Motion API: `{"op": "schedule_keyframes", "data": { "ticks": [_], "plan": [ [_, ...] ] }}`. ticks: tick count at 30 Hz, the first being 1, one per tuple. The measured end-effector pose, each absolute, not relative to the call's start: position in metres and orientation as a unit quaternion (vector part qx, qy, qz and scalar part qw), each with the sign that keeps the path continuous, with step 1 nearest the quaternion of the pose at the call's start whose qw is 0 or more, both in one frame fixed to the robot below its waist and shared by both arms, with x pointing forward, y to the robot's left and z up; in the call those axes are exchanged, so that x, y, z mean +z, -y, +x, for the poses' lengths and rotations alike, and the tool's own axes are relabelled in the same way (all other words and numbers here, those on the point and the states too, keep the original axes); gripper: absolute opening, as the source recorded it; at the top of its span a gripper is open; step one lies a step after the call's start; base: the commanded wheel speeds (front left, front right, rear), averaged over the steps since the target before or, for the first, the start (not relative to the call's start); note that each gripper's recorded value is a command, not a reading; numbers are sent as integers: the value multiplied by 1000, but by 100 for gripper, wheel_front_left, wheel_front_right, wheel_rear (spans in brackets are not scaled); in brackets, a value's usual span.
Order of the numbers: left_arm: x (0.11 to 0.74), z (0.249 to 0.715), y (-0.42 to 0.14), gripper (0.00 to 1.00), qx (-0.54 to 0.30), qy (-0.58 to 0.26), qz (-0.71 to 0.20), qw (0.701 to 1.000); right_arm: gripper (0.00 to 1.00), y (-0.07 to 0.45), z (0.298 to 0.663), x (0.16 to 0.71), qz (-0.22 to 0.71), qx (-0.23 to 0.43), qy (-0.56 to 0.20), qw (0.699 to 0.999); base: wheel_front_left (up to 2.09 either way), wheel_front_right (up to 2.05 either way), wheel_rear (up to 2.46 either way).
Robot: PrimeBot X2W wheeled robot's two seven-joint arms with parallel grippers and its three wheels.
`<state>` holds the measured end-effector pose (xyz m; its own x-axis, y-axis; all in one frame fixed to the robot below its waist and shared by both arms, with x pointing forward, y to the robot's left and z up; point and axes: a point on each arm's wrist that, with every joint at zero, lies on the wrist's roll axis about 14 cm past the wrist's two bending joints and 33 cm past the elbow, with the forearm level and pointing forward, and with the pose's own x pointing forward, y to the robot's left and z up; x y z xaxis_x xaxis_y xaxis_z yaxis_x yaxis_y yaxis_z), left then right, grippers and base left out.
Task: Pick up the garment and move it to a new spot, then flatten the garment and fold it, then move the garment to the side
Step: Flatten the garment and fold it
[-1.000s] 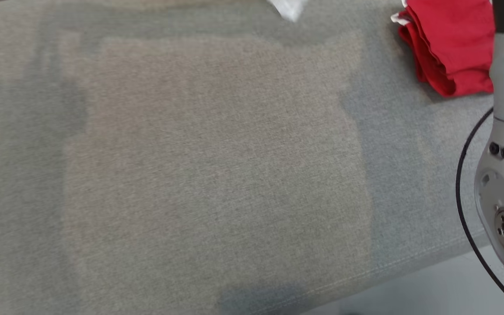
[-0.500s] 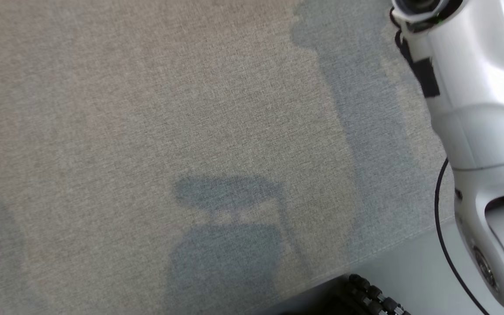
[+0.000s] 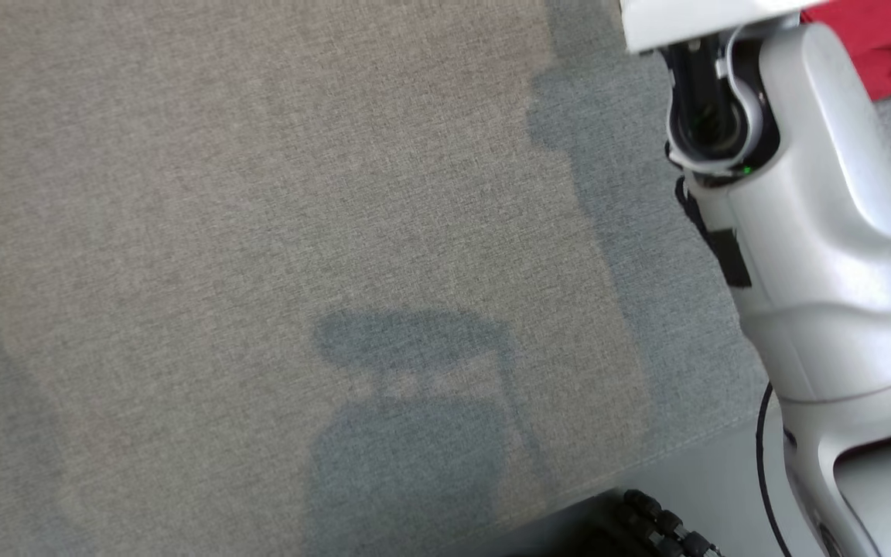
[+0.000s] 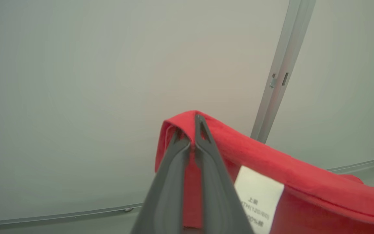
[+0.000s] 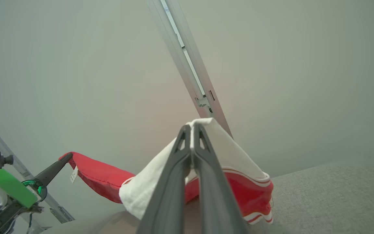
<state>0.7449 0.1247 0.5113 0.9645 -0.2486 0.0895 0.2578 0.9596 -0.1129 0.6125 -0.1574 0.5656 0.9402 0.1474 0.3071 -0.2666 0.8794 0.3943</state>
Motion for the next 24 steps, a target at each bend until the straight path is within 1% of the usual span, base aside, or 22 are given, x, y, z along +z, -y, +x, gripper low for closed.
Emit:
{"op": "schedule_keyframes", "data": {
  "ticks": [5,6,9,13,18,21,24],
  "plan": [
    [519,727,-133,0,-126,42,-77,988,0,153,588,564,222,116,133,959,0,0,0],
    [520,716,-135,0,-130,43,-83,987,0,154,576,562,216,116,130,961,0,0,0],
    [518,693,-132,0,-142,41,-98,984,0,160,553,554,214,108,120,963,0,0,0],
    [502,651,-129,0,-158,21,-119,980,0,170,518,540,223,84,104,966,0,0,0],
    [477,585,-127,0,-163,-14,-155,974,0,179,474,523,250,51,82,963,0,0,0],
    [465,547,-129,0,-154,-34,-171,973,0,183,451,515,266,35,71,961,0,0,0],
    [465,516,-138,0,-131,-35,-186,973,0,184,432,509,270,25,60,961,0,0,0]
  ]
}}
